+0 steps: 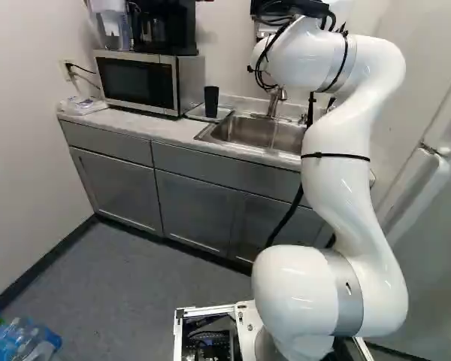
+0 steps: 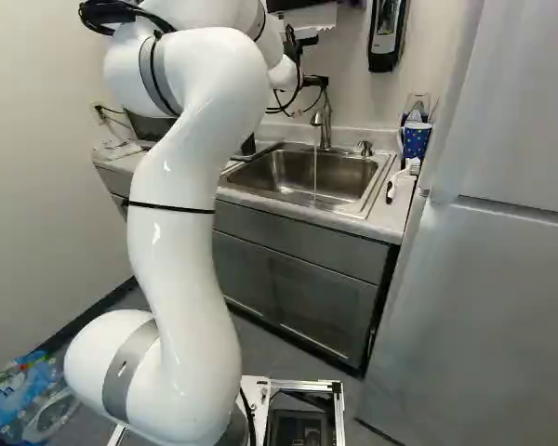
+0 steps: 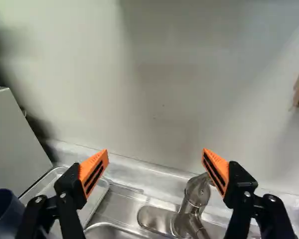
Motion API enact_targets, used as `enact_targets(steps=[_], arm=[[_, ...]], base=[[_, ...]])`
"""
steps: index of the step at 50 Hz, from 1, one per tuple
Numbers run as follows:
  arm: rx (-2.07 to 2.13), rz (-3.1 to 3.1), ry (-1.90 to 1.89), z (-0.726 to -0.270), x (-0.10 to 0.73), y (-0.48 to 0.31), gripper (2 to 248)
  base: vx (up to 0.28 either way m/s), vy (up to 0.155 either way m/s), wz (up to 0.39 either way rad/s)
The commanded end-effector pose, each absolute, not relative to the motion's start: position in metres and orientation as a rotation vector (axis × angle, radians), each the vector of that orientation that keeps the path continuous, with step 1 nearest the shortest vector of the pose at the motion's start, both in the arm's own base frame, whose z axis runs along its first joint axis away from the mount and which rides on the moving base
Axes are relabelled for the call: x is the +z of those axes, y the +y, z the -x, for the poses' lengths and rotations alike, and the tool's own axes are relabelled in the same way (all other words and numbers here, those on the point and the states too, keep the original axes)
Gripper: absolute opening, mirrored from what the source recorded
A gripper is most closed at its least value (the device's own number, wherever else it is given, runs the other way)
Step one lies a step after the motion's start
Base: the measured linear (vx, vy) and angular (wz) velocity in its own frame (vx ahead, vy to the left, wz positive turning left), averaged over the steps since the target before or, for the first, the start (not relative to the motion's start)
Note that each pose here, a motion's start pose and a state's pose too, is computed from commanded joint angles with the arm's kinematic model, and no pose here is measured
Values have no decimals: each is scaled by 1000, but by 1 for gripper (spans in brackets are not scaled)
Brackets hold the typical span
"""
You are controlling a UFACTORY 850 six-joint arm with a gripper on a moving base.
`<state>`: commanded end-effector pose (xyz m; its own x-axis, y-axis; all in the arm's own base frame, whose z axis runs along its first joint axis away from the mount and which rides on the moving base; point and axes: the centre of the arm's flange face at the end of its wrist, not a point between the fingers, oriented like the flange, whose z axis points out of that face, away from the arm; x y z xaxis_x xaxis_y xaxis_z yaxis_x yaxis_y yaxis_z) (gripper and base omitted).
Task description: Rinse the cup and place it in the tray
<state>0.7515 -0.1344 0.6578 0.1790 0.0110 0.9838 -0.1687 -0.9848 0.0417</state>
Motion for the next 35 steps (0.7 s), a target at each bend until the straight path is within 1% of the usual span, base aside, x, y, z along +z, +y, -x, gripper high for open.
enact_targets(steps=[35], arm=[[1856, -2358, -160, -748, 653, -134, 247]], base=[[0, 0, 0]])
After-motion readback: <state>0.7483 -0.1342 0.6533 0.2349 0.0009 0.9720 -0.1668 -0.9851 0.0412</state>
